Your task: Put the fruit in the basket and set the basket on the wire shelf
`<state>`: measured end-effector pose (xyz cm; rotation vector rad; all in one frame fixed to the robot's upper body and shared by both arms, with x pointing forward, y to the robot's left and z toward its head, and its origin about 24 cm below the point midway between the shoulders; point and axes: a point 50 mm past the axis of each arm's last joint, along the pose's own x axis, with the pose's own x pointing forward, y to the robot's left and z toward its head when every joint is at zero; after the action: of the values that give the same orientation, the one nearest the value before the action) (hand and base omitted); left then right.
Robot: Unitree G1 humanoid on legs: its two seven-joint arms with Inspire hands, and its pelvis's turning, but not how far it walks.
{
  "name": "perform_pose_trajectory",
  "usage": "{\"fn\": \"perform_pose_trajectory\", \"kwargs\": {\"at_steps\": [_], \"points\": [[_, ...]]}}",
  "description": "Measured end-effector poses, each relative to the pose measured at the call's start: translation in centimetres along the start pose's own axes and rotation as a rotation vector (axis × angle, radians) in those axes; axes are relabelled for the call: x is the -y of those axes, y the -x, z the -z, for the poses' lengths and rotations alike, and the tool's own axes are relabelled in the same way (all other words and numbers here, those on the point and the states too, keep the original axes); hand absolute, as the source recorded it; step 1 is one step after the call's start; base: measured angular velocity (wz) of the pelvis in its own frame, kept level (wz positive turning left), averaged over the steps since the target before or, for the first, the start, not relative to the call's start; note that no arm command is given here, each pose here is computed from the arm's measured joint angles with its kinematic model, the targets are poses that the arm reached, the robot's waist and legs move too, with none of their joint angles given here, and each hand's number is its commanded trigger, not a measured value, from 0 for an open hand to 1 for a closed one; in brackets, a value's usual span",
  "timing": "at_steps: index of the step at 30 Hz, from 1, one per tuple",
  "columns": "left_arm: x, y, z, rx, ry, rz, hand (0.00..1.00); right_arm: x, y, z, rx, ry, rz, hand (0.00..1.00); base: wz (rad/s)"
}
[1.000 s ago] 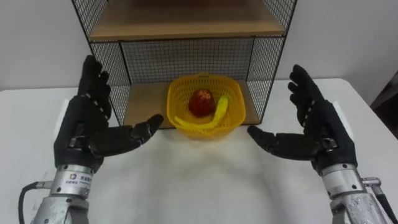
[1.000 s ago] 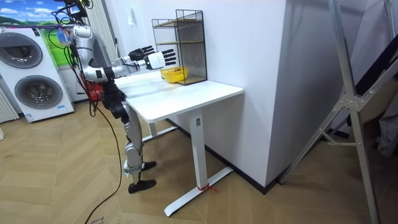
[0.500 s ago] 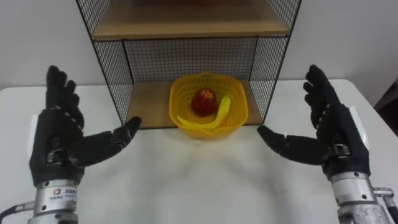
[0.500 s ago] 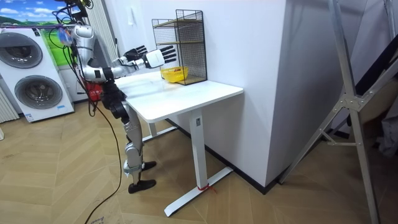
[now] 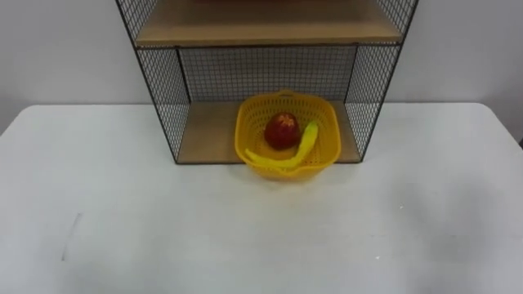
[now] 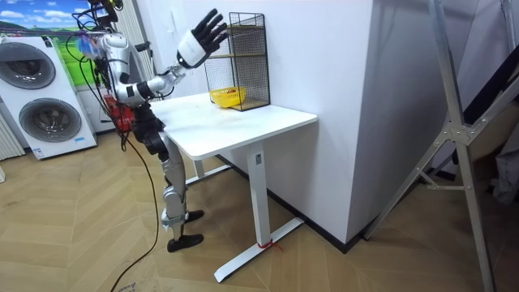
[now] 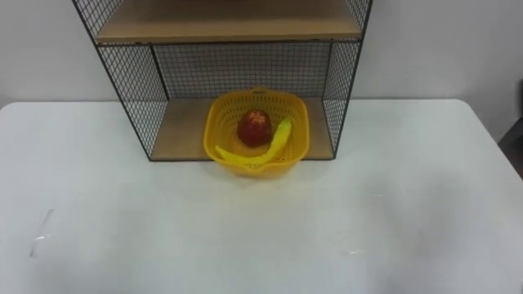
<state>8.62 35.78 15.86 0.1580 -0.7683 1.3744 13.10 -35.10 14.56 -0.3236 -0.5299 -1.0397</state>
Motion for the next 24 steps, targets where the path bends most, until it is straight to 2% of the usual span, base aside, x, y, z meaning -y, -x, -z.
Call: {"fn": "perform_pose_trajectory", "kwargs": {"at_steps": [4,6,10,12,16,17,21,24], "points": [[-3.4,-1.0,0.7,-0.039,-0.076,-0.19,0.0,3.6,-0.6,1.6,-0.106,-0.011,0.24,0.0,0.01],[-5.8,-1.3,1.8,-0.133,-0.101,-0.326,0.0,5.7,-0.5,2.6,-0.175,-0.013,0.394,0.0,0.02],[-9.9,-0.6,4.9,-0.318,-0.216,-0.506,0.0,8.2,0.7,5.5,-0.319,0.083,0.562,0.0,0.08],[-11.8,0.8,6.8,-0.453,-0.273,-0.597,0.0,10.2,2.3,8.0,-0.47,0.145,0.688,0.0,0.0],[-15.0,3.5,9.2,-0.612,-0.413,-0.701,0.0,13.1,5.6,11.1,-0.695,0.197,0.853,0.0,0.05],[-15.9,4.7,9.9,-0.669,-0.472,-0.72,0.0,14.1,7.0,12.0,-0.769,0.214,0.911,0.0,0.05],[-18.8,8.2,11.2,-0.825,-0.648,-0.764,0.0,16.6,11.4,13.7,-0.968,0.266,1.099,0.0,0.0],[-19.6,9.9,11.6,-0.888,-0.727,-0.715,0.0,17.1,13.4,14.0,-1.025,0.336,1.129,0.0,0.0]]}}
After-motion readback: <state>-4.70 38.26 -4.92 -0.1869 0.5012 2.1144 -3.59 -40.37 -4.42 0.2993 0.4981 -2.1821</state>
